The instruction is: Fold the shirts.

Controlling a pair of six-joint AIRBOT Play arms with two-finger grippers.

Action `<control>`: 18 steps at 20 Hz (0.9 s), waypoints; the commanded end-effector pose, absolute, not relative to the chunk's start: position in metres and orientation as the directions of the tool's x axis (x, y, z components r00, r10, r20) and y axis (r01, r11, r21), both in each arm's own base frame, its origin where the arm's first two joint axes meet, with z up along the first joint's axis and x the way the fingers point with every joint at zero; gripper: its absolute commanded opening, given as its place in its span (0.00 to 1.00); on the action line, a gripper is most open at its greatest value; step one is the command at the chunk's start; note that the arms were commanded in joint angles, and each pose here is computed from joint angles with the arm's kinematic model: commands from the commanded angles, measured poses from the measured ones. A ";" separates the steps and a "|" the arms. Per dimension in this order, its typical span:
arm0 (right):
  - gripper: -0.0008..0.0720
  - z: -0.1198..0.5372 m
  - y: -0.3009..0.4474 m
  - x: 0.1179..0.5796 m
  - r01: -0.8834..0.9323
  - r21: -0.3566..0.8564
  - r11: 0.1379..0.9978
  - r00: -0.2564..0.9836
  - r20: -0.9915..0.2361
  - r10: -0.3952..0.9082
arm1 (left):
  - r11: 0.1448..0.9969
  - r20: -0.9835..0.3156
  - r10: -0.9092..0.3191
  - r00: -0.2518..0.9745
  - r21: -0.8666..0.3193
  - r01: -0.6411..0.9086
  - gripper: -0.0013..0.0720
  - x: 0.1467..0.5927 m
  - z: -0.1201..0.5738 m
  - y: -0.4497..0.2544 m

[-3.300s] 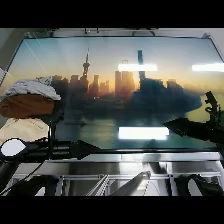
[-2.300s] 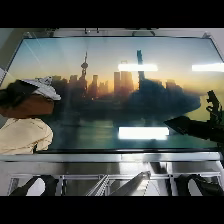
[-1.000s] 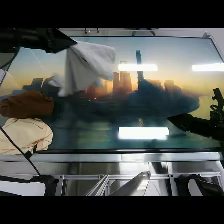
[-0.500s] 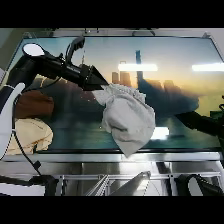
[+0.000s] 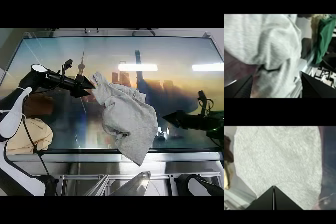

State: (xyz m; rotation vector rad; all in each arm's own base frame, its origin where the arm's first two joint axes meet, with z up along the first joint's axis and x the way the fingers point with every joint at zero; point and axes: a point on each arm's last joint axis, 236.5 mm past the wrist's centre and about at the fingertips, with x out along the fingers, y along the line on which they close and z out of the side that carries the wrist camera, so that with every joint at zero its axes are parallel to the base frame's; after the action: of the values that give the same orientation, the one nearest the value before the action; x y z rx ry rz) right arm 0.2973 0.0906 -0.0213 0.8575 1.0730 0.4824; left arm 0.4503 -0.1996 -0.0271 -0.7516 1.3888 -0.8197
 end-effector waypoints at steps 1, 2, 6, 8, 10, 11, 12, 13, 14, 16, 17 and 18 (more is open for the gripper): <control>0.04 -0.044 0.103 0.305 0.178 0.867 0.466 0.388 -0.497 0.776 | 0.539 -0.540 -0.842 0.015 -0.841 -0.042 0.87 0.459 -0.070 -0.189; 0.04 -0.047 0.104 0.306 0.200 0.873 0.445 0.386 -0.488 0.783 | 0.540 -0.540 -0.841 0.003 -0.840 -0.049 0.87 0.457 -0.076 -0.191; 0.03 -0.059 0.096 0.313 0.161 0.852 0.498 0.409 -0.517 0.752 | 0.565 -0.565 -0.825 0.009 -0.824 -0.042 0.87 0.459 -0.093 -0.203; 0.04 -0.059 0.093 0.317 0.158 0.847 0.507 0.420 -0.523 0.742 | 0.576 -0.576 -0.817 0.024 -0.817 -0.024 0.87 0.462 -0.095 -0.212; 0.04 -0.059 0.094 0.316 0.182 0.852 0.491 0.416 -0.519 0.747 | 0.584 -0.584 -0.812 0.022 -0.812 -0.007 0.87 0.461 -0.097 -0.223; 0.04 -0.059 0.095 0.316 0.215 0.854 0.474 0.414 -0.520 0.748 | 0.587 -0.587 -0.809 0.021 -0.809 0.002 0.87 0.460 -0.098 -0.229; 0.03 -0.059 0.094 0.316 0.214 0.852 0.478 0.415 -0.522 0.745 | 0.592 -0.592 -0.806 0.022 -0.806 0.009 0.87 0.460 -0.099 -0.234; 0.03 -0.063 0.089 0.315 0.217 0.841 0.496 0.414 -0.539 0.733 | 0.600 -0.600 -0.800 0.019 -0.800 0.018 0.87 0.459 -0.101 -0.237; 0.04 -0.067 0.081 0.312 0.218 0.827 0.519 0.407 -0.560 0.721 | 0.617 -0.617 -0.787 0.006 -0.786 0.033 0.87 0.455 -0.105 -0.239; 0.37 -0.078 0.067 0.302 0.228 0.793 0.564 0.379 -0.606 0.699 | 0.657 -0.659 -0.752 -0.015 -0.751 0.064 0.87 0.450 -0.114 -0.235; 0.62 -0.084 0.063 0.297 0.236 0.772 0.590 0.357 -0.634 0.686 | 0.662 -0.665 -0.746 -0.016 -0.745 0.080 0.92 0.451 -0.113 -0.237; 0.62 -0.091 0.062 0.291 0.255 0.752 0.608 0.333 -0.659 0.674 | 0.661 -0.665 -0.747 -0.014 -0.745 0.090 0.95 0.452 -0.111 -0.240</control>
State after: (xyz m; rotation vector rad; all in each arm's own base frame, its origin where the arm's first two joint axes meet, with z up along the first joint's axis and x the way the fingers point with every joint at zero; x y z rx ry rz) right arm 0.3052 0.0733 -0.0746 0.9866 1.1728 0.3793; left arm 0.4521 -0.2403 -0.1016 -0.6662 1.4433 -0.7427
